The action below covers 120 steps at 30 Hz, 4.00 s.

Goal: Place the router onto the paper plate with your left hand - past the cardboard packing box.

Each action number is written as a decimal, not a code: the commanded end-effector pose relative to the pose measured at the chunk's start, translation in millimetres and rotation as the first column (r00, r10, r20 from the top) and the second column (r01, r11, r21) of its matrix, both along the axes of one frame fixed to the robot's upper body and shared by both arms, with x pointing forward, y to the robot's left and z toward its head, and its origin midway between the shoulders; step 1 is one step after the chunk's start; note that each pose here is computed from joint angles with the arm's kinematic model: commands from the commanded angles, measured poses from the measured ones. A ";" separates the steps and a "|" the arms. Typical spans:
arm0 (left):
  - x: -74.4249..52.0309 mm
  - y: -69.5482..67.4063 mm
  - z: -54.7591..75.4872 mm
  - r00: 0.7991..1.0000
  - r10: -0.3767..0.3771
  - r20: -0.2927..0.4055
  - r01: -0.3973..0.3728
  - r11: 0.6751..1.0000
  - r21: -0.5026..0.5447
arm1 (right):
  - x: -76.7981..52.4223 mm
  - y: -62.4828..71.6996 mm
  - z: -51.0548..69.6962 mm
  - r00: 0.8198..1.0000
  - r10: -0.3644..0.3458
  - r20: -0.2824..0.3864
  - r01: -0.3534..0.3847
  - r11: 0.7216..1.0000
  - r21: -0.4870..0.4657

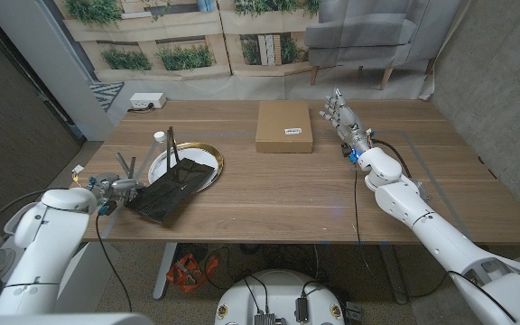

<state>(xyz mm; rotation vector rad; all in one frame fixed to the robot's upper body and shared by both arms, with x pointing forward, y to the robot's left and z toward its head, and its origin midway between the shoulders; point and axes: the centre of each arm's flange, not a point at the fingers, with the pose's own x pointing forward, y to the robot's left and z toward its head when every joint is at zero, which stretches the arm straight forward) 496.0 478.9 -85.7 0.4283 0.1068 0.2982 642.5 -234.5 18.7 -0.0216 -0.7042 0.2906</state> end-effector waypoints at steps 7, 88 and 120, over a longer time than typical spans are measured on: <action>4.4 1.1 7.5 1.000 -0.016 0.004 0.016 1.000 -0.003 | 5.0 -1.3 0.3 1.000 -0.002 -0.004 0.002 1.000 0.003; -35.4 -12.3 39.2 0.993 -0.074 0.095 0.068 0.996 0.059 | -3.7 -9.5 -7.8 1.000 0.006 -0.003 -0.006 1.000 0.030; -52.7 -18.7 46.4 0.981 -0.111 0.157 0.102 0.992 0.068 | -15.6 -12.0 -13.4 1.000 0.001 0.008 -0.001 1.000 0.022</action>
